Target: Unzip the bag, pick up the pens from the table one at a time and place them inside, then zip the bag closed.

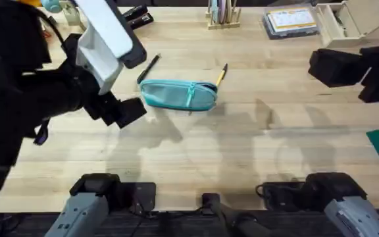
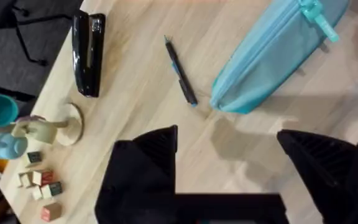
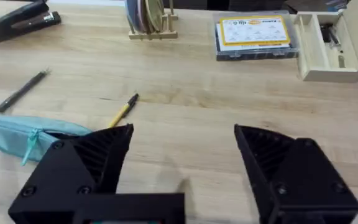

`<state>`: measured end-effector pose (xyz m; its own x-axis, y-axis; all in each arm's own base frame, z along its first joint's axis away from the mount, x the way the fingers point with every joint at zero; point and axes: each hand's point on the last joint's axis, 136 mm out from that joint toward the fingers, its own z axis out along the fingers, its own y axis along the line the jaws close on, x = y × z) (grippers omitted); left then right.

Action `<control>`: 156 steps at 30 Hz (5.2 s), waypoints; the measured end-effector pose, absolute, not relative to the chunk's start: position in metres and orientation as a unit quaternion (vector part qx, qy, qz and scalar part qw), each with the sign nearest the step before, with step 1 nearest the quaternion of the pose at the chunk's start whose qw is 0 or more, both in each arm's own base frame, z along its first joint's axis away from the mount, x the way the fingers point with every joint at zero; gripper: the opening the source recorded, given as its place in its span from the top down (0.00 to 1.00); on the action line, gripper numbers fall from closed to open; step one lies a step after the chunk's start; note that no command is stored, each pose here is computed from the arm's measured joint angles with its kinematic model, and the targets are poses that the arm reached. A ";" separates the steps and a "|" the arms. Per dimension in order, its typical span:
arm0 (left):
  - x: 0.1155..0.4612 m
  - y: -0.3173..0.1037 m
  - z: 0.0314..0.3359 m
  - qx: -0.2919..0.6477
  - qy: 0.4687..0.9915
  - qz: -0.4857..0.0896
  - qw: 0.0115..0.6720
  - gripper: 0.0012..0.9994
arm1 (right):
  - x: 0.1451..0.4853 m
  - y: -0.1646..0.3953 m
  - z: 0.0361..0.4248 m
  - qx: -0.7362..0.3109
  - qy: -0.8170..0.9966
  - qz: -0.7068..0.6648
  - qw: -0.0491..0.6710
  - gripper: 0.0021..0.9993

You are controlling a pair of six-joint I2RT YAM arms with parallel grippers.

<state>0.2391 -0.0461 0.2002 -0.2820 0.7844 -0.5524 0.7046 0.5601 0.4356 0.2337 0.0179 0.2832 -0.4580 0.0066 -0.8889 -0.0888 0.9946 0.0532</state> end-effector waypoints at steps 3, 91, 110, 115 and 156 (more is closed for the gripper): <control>0.248 -0.046 0.186 0.494 0.792 0.036 0.357 0.01 | 0.234 0.018 0.283 -0.024 0.853 0.046 0.520 0.00; 0.307 -0.059 0.095 0.485 0.710 -0.281 0.426 0.96 | 0.228 0.157 0.252 -0.108 0.872 0.317 0.358 0.00; 0.307 -0.059 0.095 0.485 0.710 -0.281 0.426 0.96 | 0.244 0.263 0.200 -0.083 0.897 0.330 0.284 0.00; 0.307 -0.059 0.095 0.485 0.710 -0.281 0.426 0.96 | 0.248 0.277 0.203 -0.062 0.891 0.312 0.325 0.00; 0.308 -0.058 0.095 0.486 0.710 -0.280 0.427 0.96 | 0.293 0.285 0.125 0.047 0.917 0.222 0.329 0.33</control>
<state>0.3075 -0.0585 0.0954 -0.1635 0.4503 -0.8778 0.9280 0.3723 0.0181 0.2928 0.2854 0.1252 -0.7787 0.2330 -0.5825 -0.0589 0.8972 0.4377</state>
